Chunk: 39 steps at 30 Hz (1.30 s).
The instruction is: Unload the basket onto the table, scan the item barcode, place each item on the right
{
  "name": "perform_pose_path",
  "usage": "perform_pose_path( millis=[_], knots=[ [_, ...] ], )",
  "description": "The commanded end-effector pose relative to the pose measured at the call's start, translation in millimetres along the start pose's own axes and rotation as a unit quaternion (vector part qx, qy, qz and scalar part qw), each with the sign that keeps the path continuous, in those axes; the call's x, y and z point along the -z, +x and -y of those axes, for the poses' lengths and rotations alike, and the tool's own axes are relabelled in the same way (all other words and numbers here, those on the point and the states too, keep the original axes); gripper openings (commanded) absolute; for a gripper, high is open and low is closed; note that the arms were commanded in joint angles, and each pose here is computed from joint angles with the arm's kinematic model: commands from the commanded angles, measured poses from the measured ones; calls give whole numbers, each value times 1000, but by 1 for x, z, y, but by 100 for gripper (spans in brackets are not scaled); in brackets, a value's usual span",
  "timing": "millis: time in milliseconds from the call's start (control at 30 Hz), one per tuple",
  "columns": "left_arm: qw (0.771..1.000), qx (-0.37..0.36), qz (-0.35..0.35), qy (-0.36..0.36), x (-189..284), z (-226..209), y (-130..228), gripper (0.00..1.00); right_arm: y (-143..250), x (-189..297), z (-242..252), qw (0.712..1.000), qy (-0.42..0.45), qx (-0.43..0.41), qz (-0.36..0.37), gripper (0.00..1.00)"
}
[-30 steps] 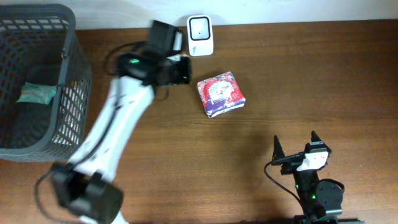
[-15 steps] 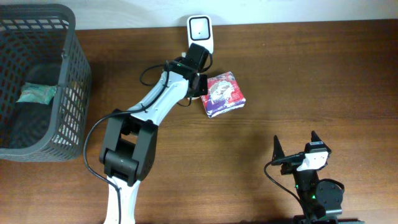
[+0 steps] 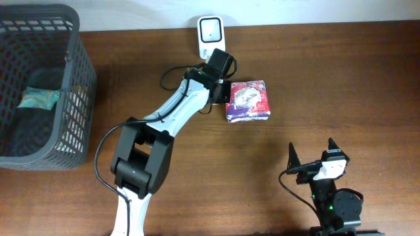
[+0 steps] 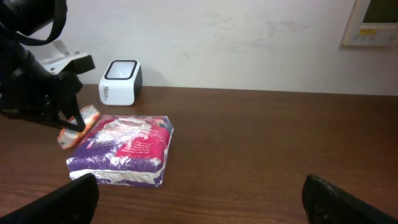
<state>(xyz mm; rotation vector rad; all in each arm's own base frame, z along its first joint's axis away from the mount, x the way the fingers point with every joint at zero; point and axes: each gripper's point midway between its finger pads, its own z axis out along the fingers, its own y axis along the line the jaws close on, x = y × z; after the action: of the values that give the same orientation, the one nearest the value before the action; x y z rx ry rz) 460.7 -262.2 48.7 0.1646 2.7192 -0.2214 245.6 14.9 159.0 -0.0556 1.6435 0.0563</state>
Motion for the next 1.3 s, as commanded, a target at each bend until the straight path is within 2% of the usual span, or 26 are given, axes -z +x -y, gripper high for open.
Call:
perform_pose_path(
  millis=[0, 33, 67, 167, 233, 300, 400, 467, 500, 533, 567, 700, 833, 900, 967, 1200, 1233, 1267],
  knots=[
    [1000, -6, -7, -30, -4, -14, 4, 0, 3, 0, 1, 1000, 3, -4, -3, 99],
    [999, -7, -7, -35, -4, -15, 4, 2, 3, 0, 1, 1000, 3, -4, -3, 99],
    [999, -7, -7, -35, -4, -15, 5, 25, 3, 0, 1, 1000, 3, -4, -3, 99],
    [999, -7, -7, -35, -3, -15, 4, 68, 3, 0, 1, 1000, 3, -4, -3, 99],
    [999, -6, -1, -32, 3, -14, 0, 73, 3, 0, 1, 1000, 3, -4, -3, 99],
    [1000, -2, 15, -27, 22, -14, -12, 74, 3, 0, 1, 1000, 3, -4, -3, 99],
    [997, 17, 71, -14, 92, -22, -51, 79, 3, 0, 1, 1000, 3, -4, -3, 99],
    [993, -7, 116, -13, 150, -35, -72, 80, 3, 0, 1, 1000, 3, -4, -3, 99],
    [991, -20, 134, -15, 175, -43, -77, 86, 3, 0, 1, 1000, 3, -4, -3, 99],
    [984, -21, 175, -39, 224, -71, -85, 93, 3, 0, 1, 1000, 3, -4, -2, 99],
    [978, -5, 196, -66, 249, -92, -87, 99, 3, 0, 1, 1000, 3, -4, -3, 99],
    [939, 84, 271, -196, 360, -191, -67, 99, 3, 0, 1, 1000, 3, -4, -3, 99],
    [871, 190, 319, -321, 438, -289, -36, 99, 3, 0, 1, 1000, 3, -4, -2, 99],
    [850, 235, 303, -361, 449, -334, -16, 99, 3, 0, 1, 1000, 3, -4, -3, 99],
    [836, 278, 261, -395, 439, -383, 4, 99, 3, 0, 1, 1000, 3, -4, -3, 99],
    [867, 330, 84, -363, 340, -444, 49, 99, 3, 0, 1, 1000, 3, -4, -3, 99],
    [874, 325, 56, -356, 321, -450, 52, 99, 3, 0, 1, 1000, 3, -4, -3, 99],
    [892, 304, 35, -332, 302, -450, 51, 99, 3, 0, 1, 1000, 3, -4, -3, 99]
  ],
)
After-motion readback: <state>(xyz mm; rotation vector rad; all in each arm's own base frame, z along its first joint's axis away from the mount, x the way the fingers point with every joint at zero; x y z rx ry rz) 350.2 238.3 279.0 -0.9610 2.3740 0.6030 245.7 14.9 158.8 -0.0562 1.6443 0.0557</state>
